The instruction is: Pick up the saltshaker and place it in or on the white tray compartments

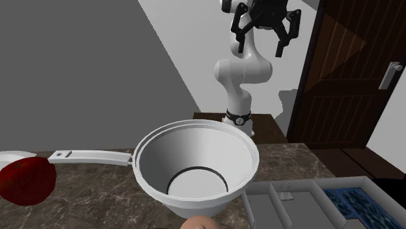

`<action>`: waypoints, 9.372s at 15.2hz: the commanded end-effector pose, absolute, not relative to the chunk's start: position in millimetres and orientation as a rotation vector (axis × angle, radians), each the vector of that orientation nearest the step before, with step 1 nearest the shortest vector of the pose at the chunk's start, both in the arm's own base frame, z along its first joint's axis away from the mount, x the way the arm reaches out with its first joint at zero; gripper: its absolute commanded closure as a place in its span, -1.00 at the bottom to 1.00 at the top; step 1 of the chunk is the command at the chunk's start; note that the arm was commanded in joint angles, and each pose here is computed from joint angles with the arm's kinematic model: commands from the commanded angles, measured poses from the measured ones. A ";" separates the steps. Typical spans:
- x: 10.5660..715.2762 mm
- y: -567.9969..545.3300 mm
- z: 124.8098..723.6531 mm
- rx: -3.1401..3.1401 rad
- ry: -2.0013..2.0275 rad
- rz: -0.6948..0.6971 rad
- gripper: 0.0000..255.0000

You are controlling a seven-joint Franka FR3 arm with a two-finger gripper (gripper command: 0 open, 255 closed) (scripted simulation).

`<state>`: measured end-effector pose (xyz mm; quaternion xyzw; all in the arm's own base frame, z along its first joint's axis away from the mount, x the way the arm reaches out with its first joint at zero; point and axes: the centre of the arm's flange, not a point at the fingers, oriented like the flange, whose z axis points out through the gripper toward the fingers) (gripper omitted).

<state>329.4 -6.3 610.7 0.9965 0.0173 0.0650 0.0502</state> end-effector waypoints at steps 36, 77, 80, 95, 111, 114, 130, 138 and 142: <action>670.7 -149.0 409.4 3.150 0.073 0.101 -1.00; 671.6 -148.8 501.4 3.150 0.073 0.101 1.00; 671.6 -148.8 517.0 3.150 0.073 0.101 1.00; 586.6 25.0 558.6 3.150 0.073 0.101 1.00; 526.2 148.4 561.7 3.150 0.073 0.101 1.00; 526.2 148.4 545.8 3.150 0.073 0.101 1.00; 526.2 148.4 461.3 3.150 0.073 0.101 1.00; 526.2 148.4 447.0 3.150 0.073 0.101 1.00; 527.5 148.8 448.1 3.150 0.073 0.101 -1.00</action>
